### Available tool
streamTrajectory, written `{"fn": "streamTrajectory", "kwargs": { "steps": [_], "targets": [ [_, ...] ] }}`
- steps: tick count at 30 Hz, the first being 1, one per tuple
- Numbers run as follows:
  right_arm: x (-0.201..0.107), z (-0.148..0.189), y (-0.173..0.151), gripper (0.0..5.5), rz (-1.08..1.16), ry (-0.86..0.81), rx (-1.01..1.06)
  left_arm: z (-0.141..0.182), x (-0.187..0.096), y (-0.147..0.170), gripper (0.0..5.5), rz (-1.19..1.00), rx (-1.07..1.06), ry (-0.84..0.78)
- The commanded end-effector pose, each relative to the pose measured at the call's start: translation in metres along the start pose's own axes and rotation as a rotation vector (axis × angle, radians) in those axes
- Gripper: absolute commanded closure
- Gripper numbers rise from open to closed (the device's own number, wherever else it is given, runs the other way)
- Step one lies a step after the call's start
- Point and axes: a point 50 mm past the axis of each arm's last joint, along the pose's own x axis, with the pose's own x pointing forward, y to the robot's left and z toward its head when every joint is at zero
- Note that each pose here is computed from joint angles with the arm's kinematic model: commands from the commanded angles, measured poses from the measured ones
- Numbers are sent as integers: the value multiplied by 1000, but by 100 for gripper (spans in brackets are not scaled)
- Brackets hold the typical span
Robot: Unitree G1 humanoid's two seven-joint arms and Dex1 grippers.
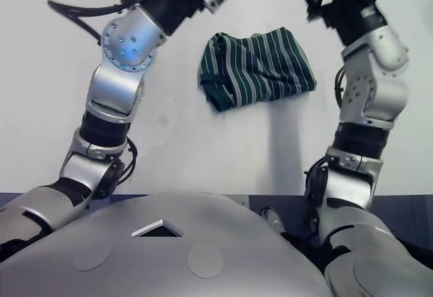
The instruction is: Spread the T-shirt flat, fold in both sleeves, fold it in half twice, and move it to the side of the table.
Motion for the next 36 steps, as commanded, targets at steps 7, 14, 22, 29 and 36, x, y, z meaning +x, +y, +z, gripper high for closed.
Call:
{"fn": "streamTrajectory", "kwargs": {
  "steps": [7, 14, 22, 29, 36],
  "targets": [
    [-15, -14, -65, 106, -430, 9, -78, -96, 4, -85, 96, -661, -160, 231],
    [-18, -27, -57, 106, -391, 28, -109, -123, 2, -70, 96, -633, -403, 363],
    [-9, -15, -55, 106, -403, -24, -95, -191, -74, -65, 96, -540, -447, 921],
    [-10, -15, -55, 106, -426, -35, -90, -213, -106, 5, 96, 122, -429, 1087],
    [-7, -13, -55, 106, -431, -45, -89, -206, -138, 86, 96, 719, -554, 1009]
  ]
}}
